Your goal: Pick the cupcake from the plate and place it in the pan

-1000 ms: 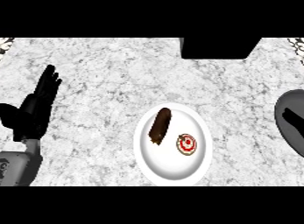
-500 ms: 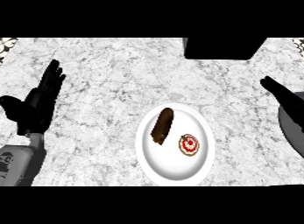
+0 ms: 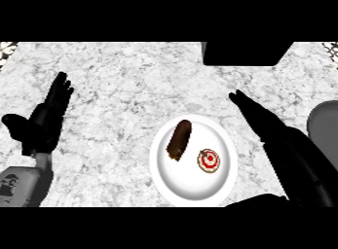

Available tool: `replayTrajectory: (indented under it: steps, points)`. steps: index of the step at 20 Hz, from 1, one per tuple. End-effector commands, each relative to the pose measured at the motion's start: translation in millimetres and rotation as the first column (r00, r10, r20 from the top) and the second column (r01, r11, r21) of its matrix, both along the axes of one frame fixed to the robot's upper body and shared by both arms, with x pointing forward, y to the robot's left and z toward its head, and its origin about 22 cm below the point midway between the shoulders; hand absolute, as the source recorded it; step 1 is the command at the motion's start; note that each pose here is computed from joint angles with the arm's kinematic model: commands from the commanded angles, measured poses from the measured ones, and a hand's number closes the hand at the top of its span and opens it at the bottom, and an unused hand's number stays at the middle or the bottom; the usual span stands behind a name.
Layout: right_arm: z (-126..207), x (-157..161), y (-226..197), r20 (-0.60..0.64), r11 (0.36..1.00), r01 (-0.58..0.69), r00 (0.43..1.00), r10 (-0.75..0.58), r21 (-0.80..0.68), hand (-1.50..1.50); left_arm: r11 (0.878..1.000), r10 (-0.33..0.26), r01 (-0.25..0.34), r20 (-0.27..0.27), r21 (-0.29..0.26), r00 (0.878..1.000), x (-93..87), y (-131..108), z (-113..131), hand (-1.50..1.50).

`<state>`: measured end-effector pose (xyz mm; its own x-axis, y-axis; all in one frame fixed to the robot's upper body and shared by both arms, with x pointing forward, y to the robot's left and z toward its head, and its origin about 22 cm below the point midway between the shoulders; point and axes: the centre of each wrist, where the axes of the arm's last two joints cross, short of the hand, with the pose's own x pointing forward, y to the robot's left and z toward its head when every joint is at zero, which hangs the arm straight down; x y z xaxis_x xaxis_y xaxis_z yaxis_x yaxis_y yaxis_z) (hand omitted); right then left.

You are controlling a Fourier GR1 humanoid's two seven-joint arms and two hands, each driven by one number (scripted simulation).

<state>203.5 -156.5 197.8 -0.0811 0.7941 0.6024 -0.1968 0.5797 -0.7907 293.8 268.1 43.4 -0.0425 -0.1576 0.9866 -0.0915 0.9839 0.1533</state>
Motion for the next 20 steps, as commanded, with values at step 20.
replayTrajectory:
  steps: [20]
  points:
    - [-66.7, 29.1, 14.3, -0.236, 0.992, 0.053, 0.969, -0.078, -0.112, -1.5, 1.0, 0.003, -0.003, 0.01, 0.009, 1.0, 5.0, -11.2, 7.3, 0.0]
